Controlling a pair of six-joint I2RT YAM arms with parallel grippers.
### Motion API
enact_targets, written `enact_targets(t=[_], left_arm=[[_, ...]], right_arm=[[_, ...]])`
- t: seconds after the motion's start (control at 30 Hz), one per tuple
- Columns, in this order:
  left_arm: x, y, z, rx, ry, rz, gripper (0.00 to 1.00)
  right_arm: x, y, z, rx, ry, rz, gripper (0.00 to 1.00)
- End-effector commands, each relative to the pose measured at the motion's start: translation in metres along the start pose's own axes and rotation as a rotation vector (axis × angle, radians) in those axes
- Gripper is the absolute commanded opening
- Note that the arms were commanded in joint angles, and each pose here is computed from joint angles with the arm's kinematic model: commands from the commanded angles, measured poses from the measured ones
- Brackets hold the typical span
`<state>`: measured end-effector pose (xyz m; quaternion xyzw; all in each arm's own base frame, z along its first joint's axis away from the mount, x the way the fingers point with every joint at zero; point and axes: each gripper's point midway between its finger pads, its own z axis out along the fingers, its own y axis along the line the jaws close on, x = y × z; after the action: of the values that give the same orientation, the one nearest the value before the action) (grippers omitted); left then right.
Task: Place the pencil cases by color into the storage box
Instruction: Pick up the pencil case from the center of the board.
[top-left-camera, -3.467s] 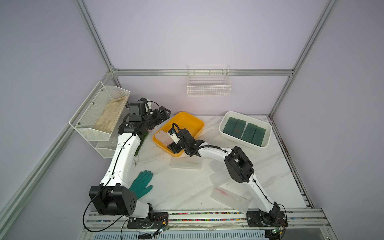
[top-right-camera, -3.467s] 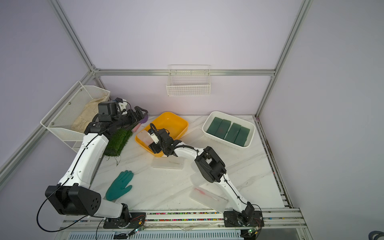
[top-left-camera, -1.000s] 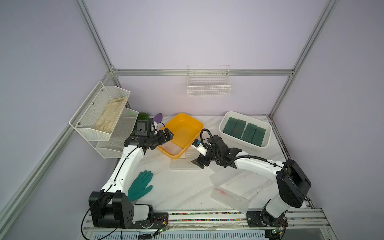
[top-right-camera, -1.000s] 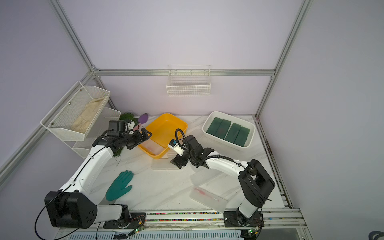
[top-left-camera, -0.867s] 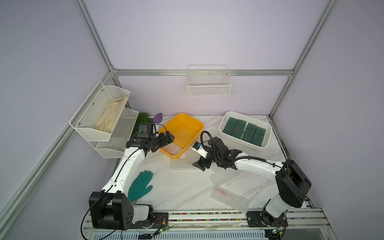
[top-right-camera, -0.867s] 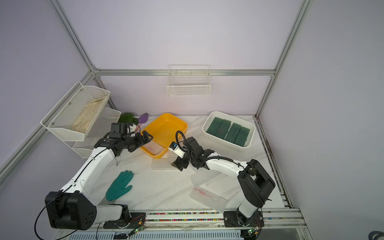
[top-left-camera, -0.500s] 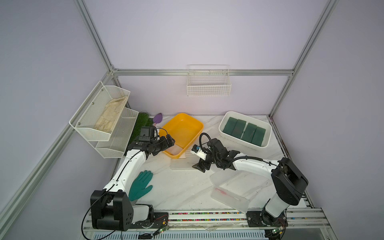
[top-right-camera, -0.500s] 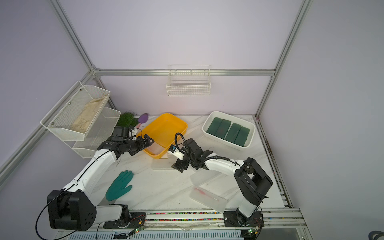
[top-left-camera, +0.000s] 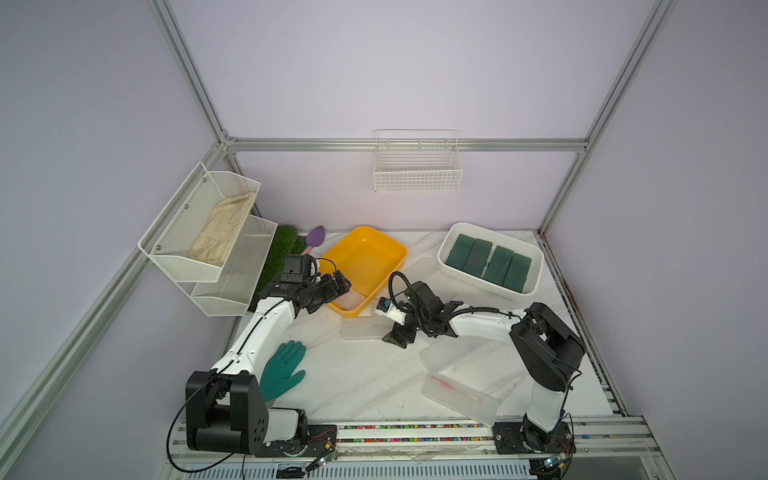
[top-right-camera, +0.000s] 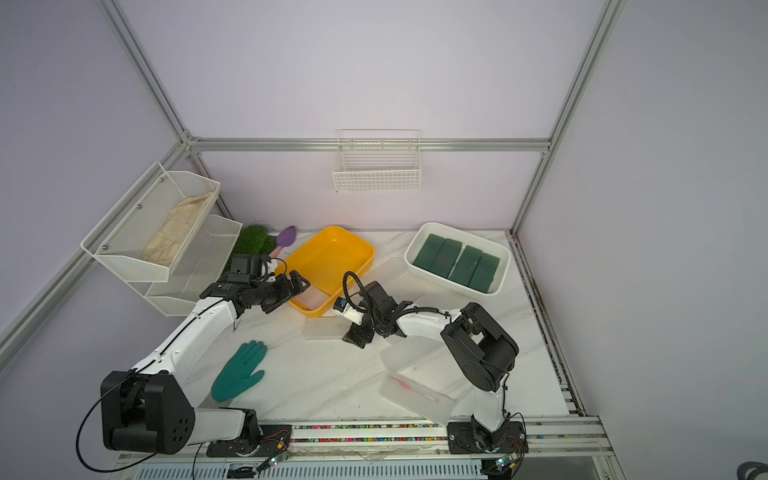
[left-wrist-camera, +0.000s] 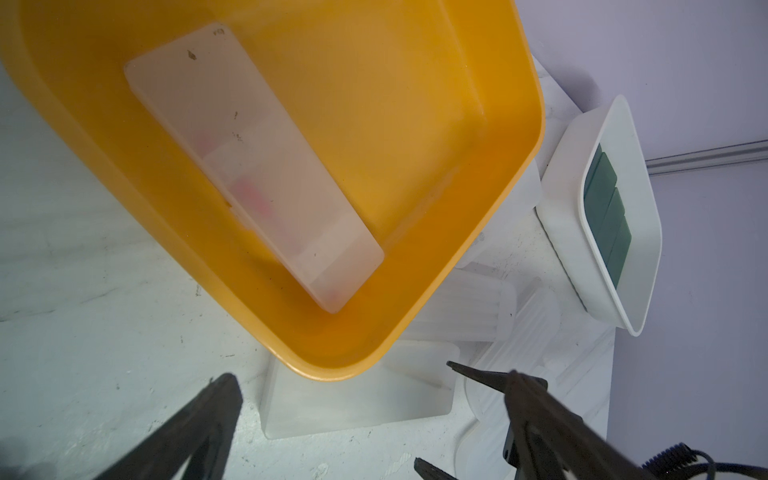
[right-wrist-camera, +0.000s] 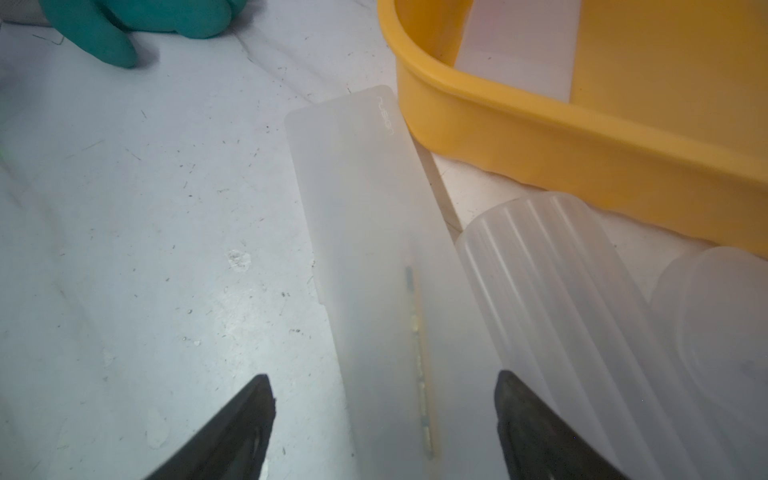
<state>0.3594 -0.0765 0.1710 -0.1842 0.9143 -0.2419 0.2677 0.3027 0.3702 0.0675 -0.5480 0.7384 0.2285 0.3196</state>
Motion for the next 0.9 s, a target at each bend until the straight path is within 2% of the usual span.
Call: enact_targets(t=[0.0,0.63,0.87], left_arm=[[0.001,0.001,0.002,0.005,-0.014,0.013,1.00],[-0.003,0.000,-0.006,-0.005,-0.038,0.044,1.00],[-0.003,0.000,-0.009,-0.007,-0.045,0.048,1.00]], right_arm=[[-0.003,-0.004,0.008,0.001,0.006,-0.046,0.85],[0.012,-0.015,0.034,0.004,0.081,-0.084,0.85],[0.020,-0.005,0.039,-0.020,0.115,-0.099,0.84]])
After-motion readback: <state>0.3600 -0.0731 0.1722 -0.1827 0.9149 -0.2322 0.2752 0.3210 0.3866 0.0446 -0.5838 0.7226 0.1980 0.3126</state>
